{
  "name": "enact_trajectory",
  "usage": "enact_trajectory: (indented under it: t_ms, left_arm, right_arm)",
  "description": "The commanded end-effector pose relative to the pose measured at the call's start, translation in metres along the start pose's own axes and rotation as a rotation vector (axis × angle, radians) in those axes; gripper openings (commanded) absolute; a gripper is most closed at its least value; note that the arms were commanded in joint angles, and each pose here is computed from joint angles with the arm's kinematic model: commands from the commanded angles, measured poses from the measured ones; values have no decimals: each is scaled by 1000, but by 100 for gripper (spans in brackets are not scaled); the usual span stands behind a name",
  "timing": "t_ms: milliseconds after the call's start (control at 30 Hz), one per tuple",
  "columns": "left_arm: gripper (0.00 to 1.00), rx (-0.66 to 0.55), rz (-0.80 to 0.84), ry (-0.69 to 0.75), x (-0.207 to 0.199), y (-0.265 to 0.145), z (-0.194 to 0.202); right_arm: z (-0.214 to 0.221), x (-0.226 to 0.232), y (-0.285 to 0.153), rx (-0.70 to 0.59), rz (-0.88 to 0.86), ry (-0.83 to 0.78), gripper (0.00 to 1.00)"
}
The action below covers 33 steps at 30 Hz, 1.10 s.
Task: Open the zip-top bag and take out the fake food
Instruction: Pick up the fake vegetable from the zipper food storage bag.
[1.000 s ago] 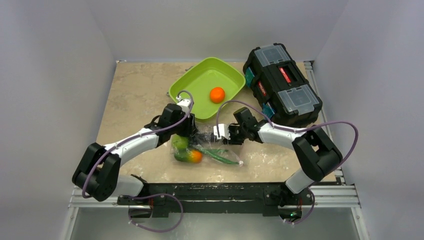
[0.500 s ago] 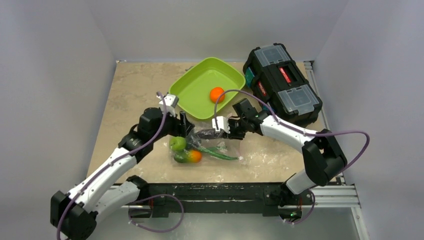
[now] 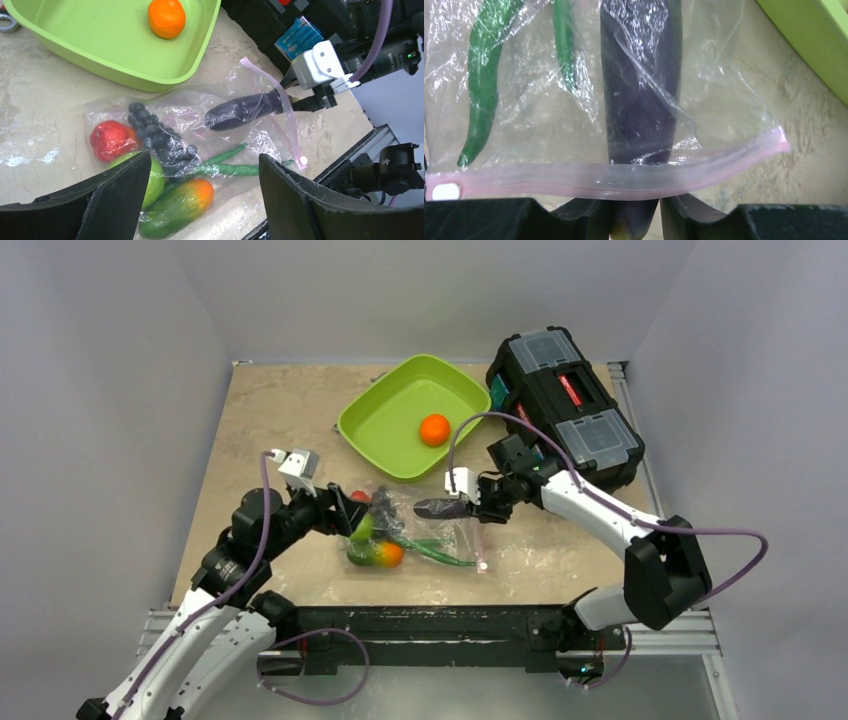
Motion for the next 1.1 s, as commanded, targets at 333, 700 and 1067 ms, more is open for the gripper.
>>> enact_trajectory:
  t_ms: [333, 700, 1067]
  left_arm:
    - [79, 32, 62, -79, -10, -10, 20]
    - [79, 27, 72, -91, -12, -19, 25]
    - [79, 23, 71, -93, -12, -25, 29]
  right_arm:
    - [25, 5, -33, -23, 18, 45, 4]
    - [38, 5, -48, -33, 51, 78, 4]
    - [73, 14, -58, 56, 93, 112, 4]
Point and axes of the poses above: each gripper's point midway between its finger pads, its own y axis out along the fingers, its own x axis along the line the jaws close on, z = x × y, the point moved 2 cm from there along -y, back along the fingers, and after that the axes turned 13 degrees about y, right-handed, at the moved point
